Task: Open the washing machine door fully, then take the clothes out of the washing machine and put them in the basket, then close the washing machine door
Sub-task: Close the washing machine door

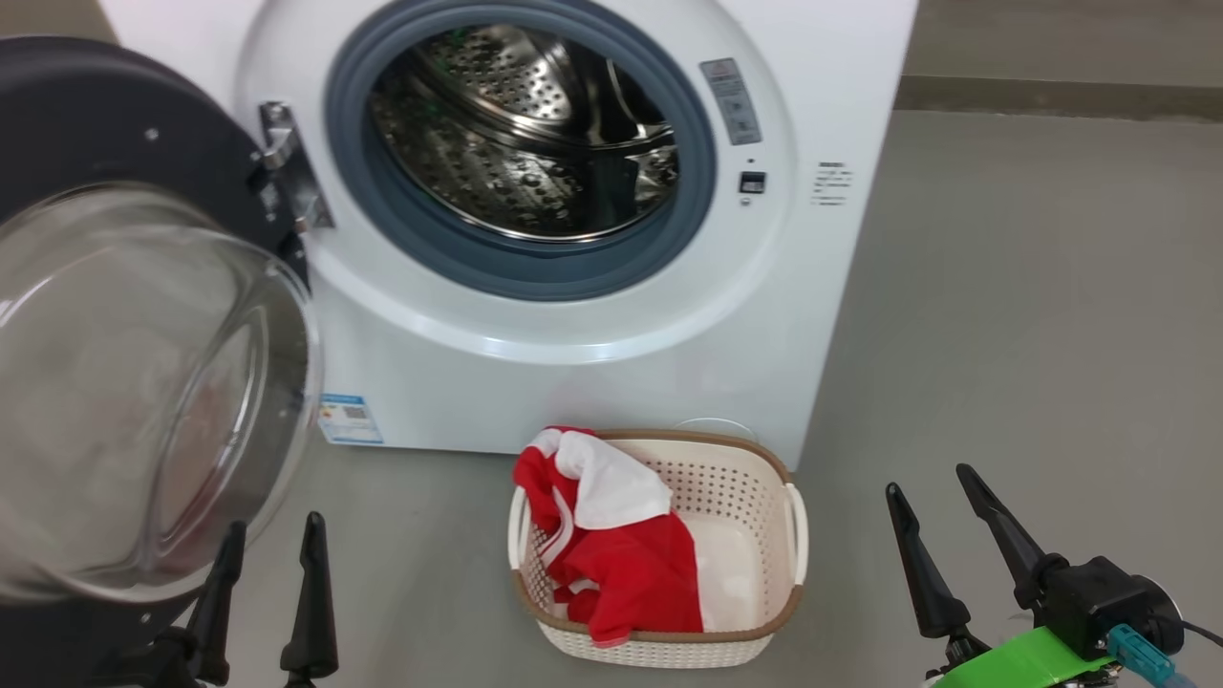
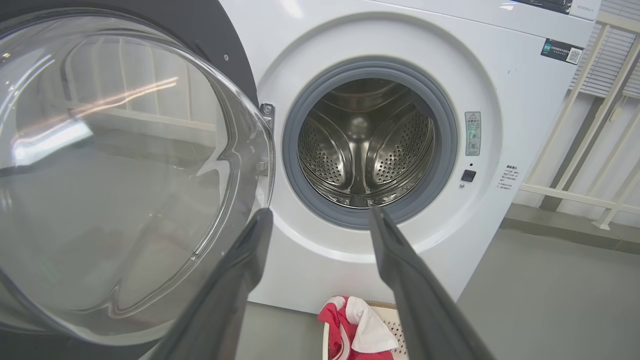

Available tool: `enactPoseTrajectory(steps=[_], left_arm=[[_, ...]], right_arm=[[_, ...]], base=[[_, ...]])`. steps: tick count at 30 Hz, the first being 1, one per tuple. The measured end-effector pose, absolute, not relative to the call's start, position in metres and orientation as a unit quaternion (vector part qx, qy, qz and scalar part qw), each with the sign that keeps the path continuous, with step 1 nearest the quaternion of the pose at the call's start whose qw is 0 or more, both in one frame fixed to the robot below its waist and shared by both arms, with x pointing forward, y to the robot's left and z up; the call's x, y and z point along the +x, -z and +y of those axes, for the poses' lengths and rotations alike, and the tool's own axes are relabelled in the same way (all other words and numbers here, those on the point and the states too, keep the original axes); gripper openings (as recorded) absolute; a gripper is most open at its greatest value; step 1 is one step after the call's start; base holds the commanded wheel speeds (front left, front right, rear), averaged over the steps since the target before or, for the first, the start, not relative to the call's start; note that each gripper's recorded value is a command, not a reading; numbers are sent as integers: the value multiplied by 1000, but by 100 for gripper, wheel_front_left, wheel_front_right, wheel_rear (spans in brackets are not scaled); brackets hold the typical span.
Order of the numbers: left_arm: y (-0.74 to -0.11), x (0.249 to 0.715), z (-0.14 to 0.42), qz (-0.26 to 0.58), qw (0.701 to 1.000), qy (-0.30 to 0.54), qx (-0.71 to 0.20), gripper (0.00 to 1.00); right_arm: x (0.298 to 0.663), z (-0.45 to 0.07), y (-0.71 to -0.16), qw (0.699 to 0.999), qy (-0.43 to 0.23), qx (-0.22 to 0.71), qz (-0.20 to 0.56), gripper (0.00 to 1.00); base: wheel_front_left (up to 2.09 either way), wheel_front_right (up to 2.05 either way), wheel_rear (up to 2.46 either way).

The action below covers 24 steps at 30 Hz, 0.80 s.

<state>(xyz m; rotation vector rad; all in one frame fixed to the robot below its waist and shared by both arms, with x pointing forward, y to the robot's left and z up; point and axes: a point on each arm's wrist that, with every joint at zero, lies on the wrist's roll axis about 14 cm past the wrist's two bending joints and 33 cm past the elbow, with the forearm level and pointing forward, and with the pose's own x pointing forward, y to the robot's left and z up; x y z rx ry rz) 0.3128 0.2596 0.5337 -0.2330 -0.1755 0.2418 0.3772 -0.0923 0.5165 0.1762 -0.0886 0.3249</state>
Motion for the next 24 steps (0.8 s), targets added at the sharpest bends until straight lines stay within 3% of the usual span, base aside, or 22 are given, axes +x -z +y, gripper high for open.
enactPoseTrajectory(steps=[24], left_arm=[[-537, 229, 321, -90, 960, -254, -72, 100]], right_arm=[[386, 2, -522, 951, -293, 87, -38, 100]], base=[[0, 0, 0]])
